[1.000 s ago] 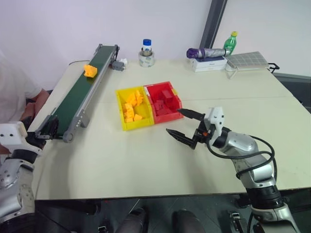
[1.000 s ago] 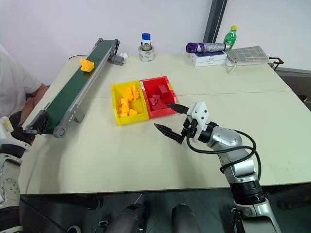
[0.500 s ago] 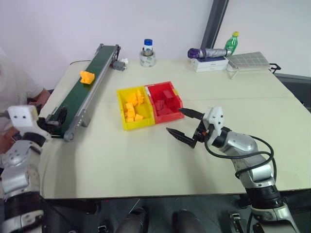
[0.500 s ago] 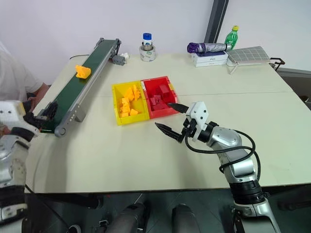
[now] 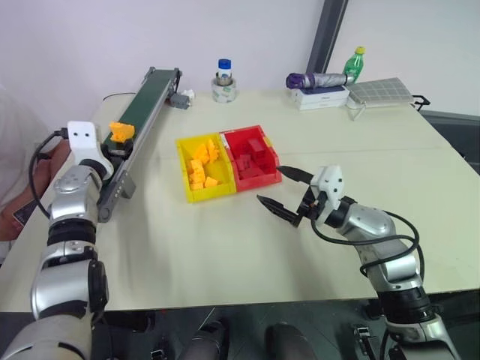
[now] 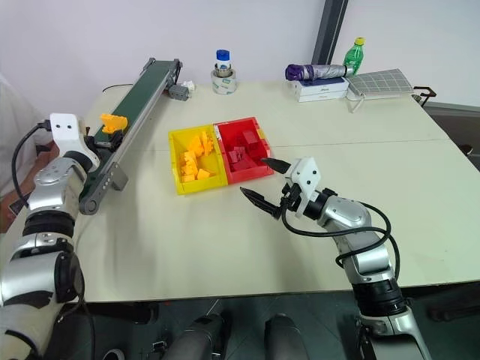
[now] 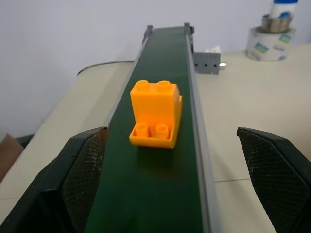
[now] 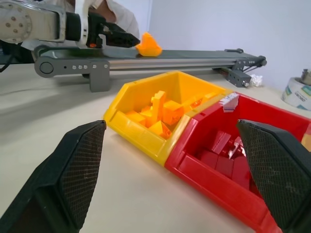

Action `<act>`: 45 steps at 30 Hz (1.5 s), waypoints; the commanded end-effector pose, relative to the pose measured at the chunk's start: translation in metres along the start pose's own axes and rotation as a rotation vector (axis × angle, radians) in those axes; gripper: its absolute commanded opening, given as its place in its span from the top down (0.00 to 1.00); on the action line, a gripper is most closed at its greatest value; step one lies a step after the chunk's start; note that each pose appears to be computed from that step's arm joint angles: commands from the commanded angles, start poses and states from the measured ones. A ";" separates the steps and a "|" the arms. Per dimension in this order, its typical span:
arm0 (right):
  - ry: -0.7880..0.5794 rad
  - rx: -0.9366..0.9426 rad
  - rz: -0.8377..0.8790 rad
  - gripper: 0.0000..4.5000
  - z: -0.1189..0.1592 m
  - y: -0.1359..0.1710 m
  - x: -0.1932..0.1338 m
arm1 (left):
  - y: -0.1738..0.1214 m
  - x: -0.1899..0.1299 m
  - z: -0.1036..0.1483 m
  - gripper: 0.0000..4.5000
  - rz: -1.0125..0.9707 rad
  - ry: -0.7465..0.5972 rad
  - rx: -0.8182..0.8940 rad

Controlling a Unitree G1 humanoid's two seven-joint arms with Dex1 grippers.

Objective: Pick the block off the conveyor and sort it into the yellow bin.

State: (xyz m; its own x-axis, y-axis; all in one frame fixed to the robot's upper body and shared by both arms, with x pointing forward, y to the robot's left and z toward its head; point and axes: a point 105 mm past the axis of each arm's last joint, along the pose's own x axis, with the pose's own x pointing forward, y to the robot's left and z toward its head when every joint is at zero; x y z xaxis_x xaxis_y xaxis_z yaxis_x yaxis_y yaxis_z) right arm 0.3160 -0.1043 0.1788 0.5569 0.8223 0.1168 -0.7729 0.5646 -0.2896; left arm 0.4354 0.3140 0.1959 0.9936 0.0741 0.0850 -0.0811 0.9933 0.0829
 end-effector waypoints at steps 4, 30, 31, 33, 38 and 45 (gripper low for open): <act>-0.030 -0.046 -0.009 0.00 0.015 0.000 -0.001 | 0.004 0.007 0.014 0.01 0.062 -0.044 0.023; -0.016 -0.068 -0.029 0.00 0.014 -0.007 -0.004 | -0.075 -0.035 0.053 0.70 -0.343 -0.281 -0.132; -0.017 -0.067 -0.028 0.00 0.013 -0.007 -0.003 | -0.091 -0.039 0.056 0.70 -0.402 -0.282 -0.166; -0.019 -0.069 -0.023 0.00 0.013 -0.007 -0.002 | -0.115 -0.043 0.059 0.70 -0.460 -0.273 -0.173; -0.027 -0.072 -0.030 0.00 0.013 -0.007 0.000 | -0.156 -0.034 0.055 0.70 -0.470 -0.247 -0.157; -0.018 -0.085 -0.061 0.00 0.014 -0.007 -0.007 | -0.188 -0.023 0.050 0.47 -0.502 -0.247 -0.196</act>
State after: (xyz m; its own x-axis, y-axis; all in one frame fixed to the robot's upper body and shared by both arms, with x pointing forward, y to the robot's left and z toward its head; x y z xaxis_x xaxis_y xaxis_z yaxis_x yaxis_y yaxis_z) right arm 0.3185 -0.1106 0.1774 0.6013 0.7919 0.1059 -0.7354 0.6004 -0.3142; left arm 0.4249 0.1282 0.2101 0.8844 -0.3898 0.2567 0.4138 0.9093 -0.0450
